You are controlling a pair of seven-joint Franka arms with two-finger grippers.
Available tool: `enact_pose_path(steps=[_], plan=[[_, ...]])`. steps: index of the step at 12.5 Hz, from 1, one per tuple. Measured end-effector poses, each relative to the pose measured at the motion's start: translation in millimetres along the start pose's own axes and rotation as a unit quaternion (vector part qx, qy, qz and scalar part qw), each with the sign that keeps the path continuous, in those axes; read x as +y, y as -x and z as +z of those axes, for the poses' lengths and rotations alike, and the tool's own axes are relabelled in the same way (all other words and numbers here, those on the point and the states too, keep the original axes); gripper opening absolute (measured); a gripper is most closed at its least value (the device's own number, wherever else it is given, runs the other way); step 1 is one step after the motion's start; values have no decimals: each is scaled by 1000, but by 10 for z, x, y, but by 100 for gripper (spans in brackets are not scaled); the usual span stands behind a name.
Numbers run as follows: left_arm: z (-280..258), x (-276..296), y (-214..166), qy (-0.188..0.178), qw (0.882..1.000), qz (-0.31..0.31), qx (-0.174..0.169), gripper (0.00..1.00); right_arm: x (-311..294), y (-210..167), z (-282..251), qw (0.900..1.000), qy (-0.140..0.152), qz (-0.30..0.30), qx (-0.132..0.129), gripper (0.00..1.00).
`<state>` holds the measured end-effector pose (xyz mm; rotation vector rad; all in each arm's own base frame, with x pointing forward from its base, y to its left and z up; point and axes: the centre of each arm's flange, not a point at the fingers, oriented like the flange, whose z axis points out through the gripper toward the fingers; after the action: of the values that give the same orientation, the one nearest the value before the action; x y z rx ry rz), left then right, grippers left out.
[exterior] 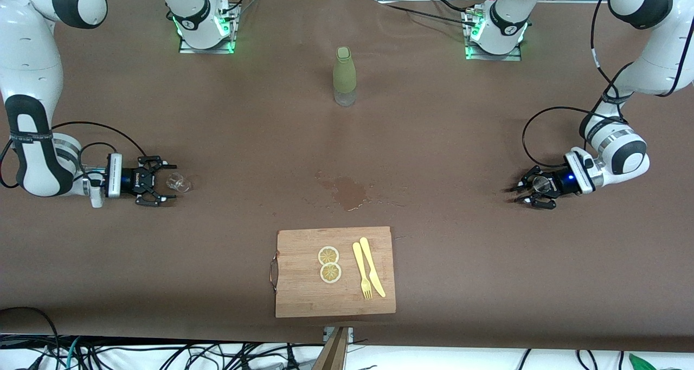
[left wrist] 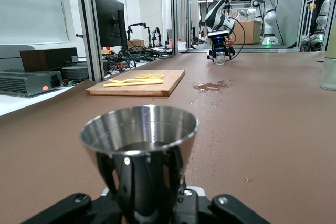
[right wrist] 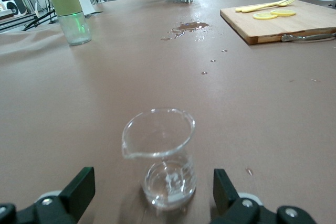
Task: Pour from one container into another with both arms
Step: 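Close the left gripper on the jigger while the right gripper grips the beaker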
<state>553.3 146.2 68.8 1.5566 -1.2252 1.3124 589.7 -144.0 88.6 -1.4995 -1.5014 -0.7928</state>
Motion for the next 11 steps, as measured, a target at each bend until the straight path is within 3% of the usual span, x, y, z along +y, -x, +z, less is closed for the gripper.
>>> enact_pose_path(steps=[1, 3, 7, 10, 11], plan=[[9, 10, 17, -1, 1000, -2, 2, 30, 24, -20, 40, 1000, -1, -2, -2, 100], [23, 15, 32, -5, 1000, -6, 8, 8, 55, -49, 98, 1000, -2, -6, -4, 100], [40, 23, 39, -5, 1000, -12, 14, 9, 65, -47, 89, 1000, 0, -6, -6, 88], [86, 30, 28, 0, 1000, -19, 18, 9, 142, -110, 20, 1000, 6, -10, -12, 54], [100, 30, 22, 2, 1000, -24, 20, 9, 153, -120, 10, 1000, 7, -8, -13, 49]])
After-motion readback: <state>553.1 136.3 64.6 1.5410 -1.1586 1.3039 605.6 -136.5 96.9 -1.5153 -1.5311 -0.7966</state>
